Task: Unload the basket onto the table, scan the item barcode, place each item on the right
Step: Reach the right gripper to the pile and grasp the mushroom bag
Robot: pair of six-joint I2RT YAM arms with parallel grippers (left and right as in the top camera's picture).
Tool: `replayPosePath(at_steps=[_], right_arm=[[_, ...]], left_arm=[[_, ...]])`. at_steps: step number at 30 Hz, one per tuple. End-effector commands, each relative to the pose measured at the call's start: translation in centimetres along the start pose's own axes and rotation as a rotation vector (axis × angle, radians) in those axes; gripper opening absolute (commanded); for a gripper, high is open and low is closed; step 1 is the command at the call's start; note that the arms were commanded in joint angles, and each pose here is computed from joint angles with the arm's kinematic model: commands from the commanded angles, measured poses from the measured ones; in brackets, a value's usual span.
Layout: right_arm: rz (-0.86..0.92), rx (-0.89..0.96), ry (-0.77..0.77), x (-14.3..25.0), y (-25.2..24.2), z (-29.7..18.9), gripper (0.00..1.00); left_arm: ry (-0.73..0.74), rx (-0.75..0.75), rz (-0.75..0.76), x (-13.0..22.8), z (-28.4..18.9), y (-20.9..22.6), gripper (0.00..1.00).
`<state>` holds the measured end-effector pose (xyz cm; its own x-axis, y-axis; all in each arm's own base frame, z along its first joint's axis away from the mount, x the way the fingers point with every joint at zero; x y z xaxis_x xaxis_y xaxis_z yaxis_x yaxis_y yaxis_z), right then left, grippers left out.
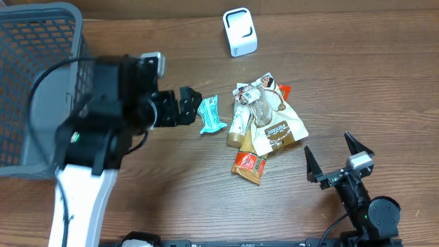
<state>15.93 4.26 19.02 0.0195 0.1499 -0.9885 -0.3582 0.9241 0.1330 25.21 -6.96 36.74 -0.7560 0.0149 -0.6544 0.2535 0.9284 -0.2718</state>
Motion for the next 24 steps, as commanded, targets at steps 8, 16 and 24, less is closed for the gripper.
replayPosePath(at_steps=[8,16,24], right_arm=[[0.080,-0.209,-0.044,-4.8,2.4,-0.6,0.99],[0.095,-0.262,0.300,-12.3,1.7,3.7,0.99],[0.417,-0.171,0.754,-14.2,-4.2,11.9,1.00]], left_arm=[[-0.081,0.009,0.043,0.2,-2.9,-0.8,1.00],[-0.047,0.005,0.034,0.1,-1.7,-0.5,1.00],[0.002,0.000,0.021,-0.2,0.0,-0.1,1.00]])
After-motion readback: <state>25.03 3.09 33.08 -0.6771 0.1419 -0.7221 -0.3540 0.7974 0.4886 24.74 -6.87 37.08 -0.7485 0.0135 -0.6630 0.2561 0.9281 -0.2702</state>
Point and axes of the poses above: each gripper's point midway between its finger pads, its own z axis out along the fingers, its own y axis along the line the jaws close on, x = y × z, the point moved 8 cm from there along -z, back along the fingers, and after that the axes turned 9 degrees about z, right-handed, at the moved point
